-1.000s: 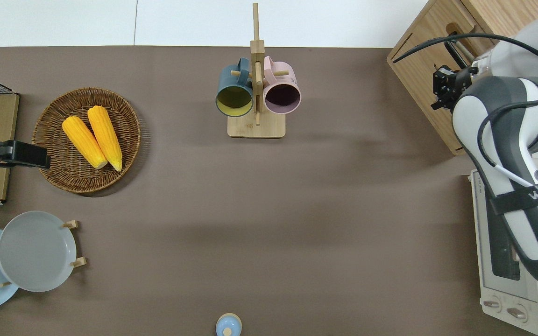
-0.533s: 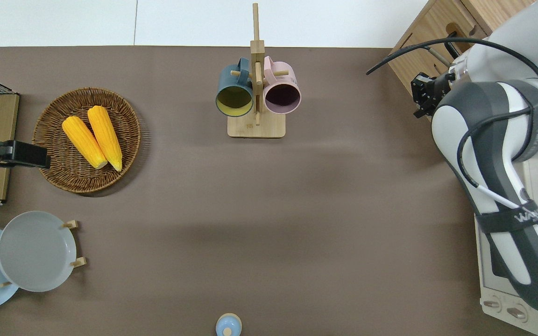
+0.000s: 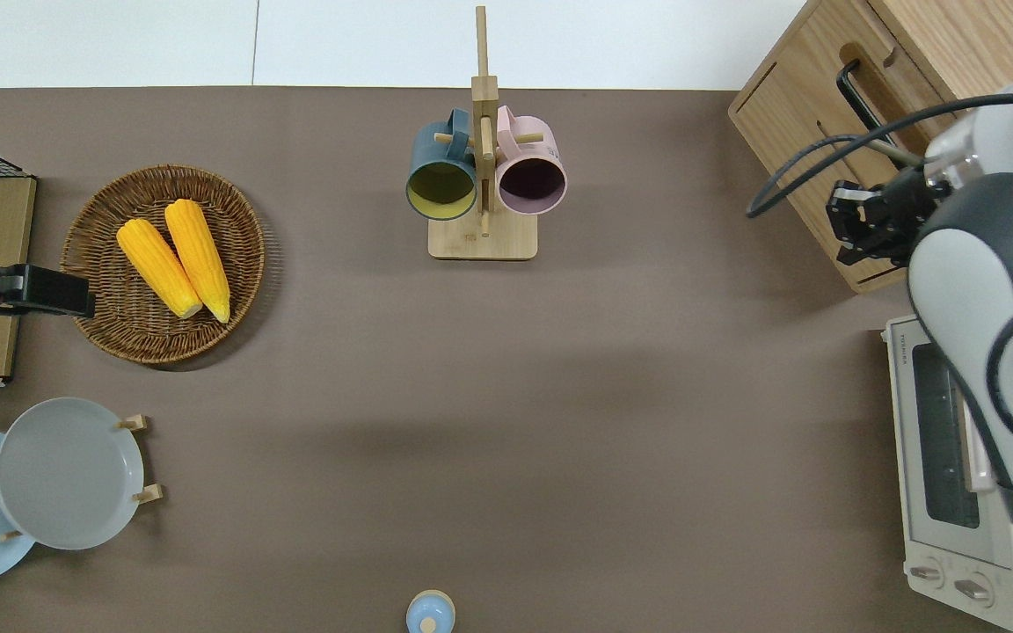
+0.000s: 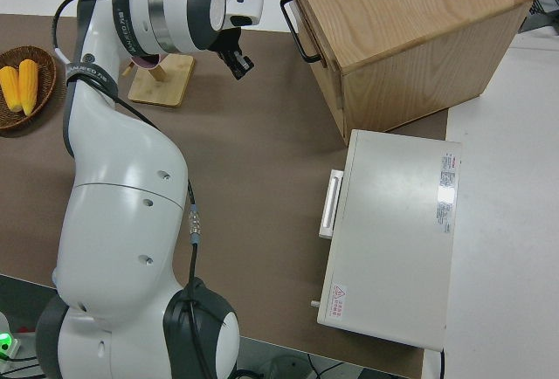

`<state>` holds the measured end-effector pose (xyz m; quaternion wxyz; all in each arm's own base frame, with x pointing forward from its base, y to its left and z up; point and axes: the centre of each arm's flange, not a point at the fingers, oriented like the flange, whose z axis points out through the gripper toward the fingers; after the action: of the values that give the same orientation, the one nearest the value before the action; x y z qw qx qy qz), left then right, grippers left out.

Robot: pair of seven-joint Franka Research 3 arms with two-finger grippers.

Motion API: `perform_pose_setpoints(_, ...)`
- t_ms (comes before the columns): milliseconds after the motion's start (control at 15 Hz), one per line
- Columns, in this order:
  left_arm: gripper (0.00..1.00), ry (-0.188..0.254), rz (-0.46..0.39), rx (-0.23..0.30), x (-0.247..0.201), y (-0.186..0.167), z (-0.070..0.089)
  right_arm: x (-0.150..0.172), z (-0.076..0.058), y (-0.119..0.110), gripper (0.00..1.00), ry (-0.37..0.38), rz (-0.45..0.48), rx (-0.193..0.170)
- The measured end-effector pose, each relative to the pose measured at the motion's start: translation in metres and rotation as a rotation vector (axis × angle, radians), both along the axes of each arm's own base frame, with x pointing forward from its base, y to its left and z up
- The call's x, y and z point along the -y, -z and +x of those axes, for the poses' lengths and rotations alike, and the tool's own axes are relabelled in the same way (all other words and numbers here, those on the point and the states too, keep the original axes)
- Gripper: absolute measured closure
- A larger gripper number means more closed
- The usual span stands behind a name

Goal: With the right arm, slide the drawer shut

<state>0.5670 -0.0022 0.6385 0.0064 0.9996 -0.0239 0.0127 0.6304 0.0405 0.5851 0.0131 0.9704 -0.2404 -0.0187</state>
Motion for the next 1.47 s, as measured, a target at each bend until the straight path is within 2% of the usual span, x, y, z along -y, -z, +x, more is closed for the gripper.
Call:
perform_pose_setpoints(200, 0.00, 0.000, 0.000, 0.000, 0.000, 0.000, 0.000, 0.025, -0.015, -0.009, 0.99, -0.091, 0.000, -0.004)
perform_pose_setpoints(533, 0.00, 0.000, 0.000, 0.000, 0.000, 0.000, 0.000, 0.045, -0.034, -0.019, 0.99, -0.249, 0.009, -0.006)
perform_pose_setpoints(733, 0.00, 0.000, 0.000, 0.000, 0.000, 0.000, 0.000, 0.052, -0.039, -0.027, 0.99, -0.342, 0.013, 0.005)
perform_pose_setpoints(867, 0.00, 0.000, 0.000, 0.000, 0.000, 0.000, 0.000, 0.052, -0.039, -0.029, 0.98, -0.367, 0.012, 0.014)
perform_pose_setpoints(933, 0.01, 0.000, 0.000, 0.000, 0.000, 0.000, 0.000, 0.051, -0.039, -0.030, 0.91, -0.372, 0.011, 0.021)
perform_pose_setpoints(1200, 0.00, 0.000, 0.000, 0.000, 0.000, 0.000, 0.000, 0.049, -0.035, -0.033, 0.52, -0.377, 0.003, 0.059)
perform_pose_setpoints(1267, 0.00, 0.000, 0.000, 0.000, 0.000, 0.000, 0.000, 0.049, -0.034, -0.033, 0.44, -0.378, 0.003, 0.062)
perform_pose_setpoints(1467, 0.00, 0.000, 0.000, 0.000, 0.000, 0.000, 0.000, 0.050, -0.034, -0.034, 0.15, -0.377, 0.002, 0.063)
